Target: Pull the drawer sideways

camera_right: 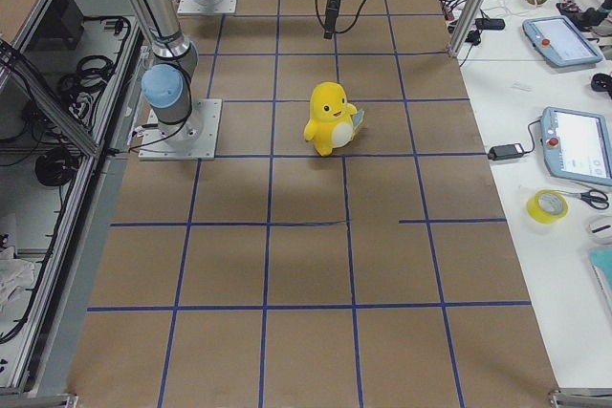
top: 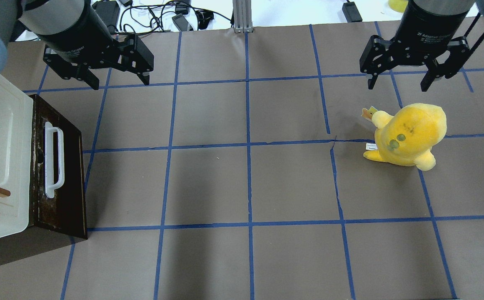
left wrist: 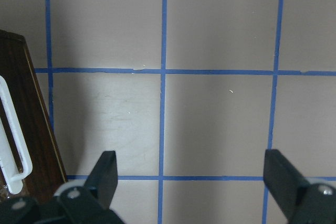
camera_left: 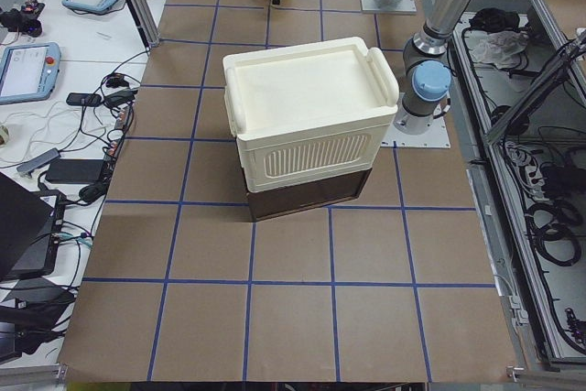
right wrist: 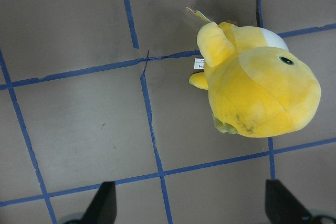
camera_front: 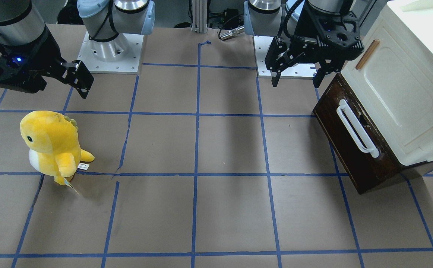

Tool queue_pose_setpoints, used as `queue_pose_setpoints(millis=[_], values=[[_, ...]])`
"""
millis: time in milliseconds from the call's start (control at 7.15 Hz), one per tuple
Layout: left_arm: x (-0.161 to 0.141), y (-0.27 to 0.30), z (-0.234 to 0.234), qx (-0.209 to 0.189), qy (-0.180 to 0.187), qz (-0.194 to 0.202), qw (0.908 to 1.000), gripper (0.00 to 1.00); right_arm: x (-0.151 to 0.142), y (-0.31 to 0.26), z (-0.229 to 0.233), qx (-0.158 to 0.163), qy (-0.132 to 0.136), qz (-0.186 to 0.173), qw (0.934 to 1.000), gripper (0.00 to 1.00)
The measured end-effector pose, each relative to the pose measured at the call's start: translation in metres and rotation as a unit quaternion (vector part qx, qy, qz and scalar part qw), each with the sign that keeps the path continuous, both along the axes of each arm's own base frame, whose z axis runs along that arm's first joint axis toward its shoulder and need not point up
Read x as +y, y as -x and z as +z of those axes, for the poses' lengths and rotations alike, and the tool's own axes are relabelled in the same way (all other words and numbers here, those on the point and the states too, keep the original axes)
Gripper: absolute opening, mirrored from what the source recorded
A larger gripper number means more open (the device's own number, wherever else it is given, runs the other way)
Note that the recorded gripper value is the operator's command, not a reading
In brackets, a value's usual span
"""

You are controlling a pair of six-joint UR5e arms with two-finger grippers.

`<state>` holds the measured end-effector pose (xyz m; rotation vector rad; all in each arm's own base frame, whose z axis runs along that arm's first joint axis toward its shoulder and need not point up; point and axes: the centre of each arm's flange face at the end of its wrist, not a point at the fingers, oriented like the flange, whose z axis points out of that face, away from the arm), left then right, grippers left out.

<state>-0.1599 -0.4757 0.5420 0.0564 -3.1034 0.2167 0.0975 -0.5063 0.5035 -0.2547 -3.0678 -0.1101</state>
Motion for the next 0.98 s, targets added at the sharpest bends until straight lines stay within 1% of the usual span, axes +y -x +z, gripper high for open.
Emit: queue_pose_setpoints(millis=[419, 978], values=[[0.003, 0.000, 0.002, -0.001, 0.003, -0.002, 1.0000, 1.00, 0.000, 0.000, 0.000, 0.000, 0.000, 0.000, 1.0000, 1.00], [-0.001, 0.001, -0.010, 0.001, -0.011, 0.002, 0.9999, 1.00, 0.000, 0.000, 0.000, 0.000, 0.000, 0.000, 1.0000, 1.00]])
